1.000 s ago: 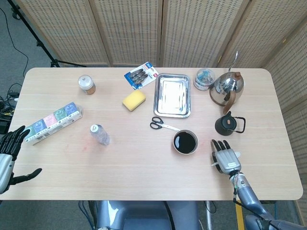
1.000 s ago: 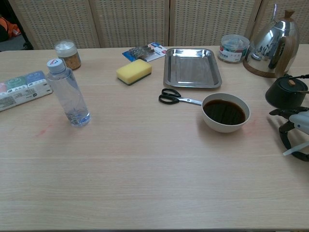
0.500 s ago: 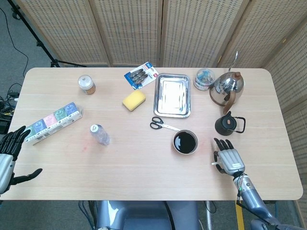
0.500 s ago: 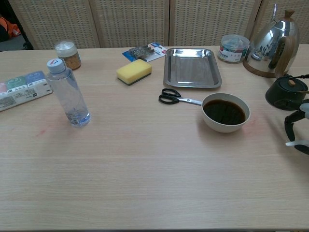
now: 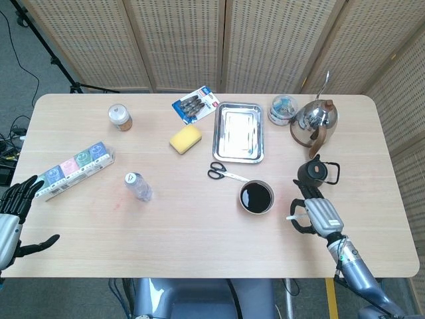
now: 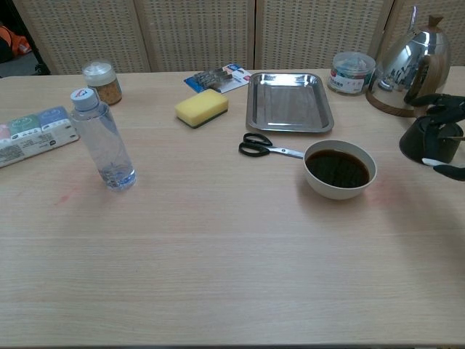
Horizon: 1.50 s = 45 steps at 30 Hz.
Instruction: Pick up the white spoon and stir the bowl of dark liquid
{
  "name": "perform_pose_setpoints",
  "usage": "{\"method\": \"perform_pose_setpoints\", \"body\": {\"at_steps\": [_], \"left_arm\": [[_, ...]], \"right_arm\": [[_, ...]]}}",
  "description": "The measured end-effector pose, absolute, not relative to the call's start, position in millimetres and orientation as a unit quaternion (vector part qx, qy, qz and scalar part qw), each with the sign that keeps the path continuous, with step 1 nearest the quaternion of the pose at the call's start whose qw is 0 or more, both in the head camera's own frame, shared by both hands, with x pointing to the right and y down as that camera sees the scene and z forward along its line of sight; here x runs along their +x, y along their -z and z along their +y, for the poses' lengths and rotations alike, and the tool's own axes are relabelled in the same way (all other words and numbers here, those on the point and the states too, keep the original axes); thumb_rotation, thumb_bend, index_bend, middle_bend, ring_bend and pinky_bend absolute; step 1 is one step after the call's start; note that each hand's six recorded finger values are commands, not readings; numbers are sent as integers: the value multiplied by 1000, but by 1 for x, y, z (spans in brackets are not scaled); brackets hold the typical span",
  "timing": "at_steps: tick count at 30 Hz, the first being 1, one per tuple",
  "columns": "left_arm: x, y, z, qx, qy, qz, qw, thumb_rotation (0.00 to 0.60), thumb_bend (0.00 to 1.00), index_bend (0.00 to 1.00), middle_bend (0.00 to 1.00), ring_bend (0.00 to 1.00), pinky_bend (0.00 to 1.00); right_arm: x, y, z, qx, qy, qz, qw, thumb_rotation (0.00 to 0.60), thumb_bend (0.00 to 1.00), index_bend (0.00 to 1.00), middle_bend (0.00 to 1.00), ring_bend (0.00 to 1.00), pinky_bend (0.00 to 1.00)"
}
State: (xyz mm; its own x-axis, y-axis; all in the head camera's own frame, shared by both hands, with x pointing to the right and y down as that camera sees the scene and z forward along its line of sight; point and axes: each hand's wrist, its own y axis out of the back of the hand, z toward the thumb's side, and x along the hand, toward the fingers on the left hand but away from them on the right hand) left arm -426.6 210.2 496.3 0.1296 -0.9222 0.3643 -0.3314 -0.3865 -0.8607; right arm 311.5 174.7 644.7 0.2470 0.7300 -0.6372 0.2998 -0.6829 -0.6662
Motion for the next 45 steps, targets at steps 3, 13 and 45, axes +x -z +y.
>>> {"method": "perform_pose_setpoints", "body": {"at_steps": [3,13,45], "left_arm": [[-427,-496,210,-684,475,458,311,600,0,0,0,0,0],[-427,-496,210,-679,477,462,313,600,0,0,0,0,0],[-434,-492,208,-683,471,470,302,600,0,0,0,0,0]], "right_arm": [[303,-636,165,-772,-493,-354,192,600,454,561,0,0,0],[272,-619,136,-807,-426,-399,96,600,493,561,0,0,0],[194,-665,110,-813,-401,-423,7,600,517,561,0,0,0]]}}
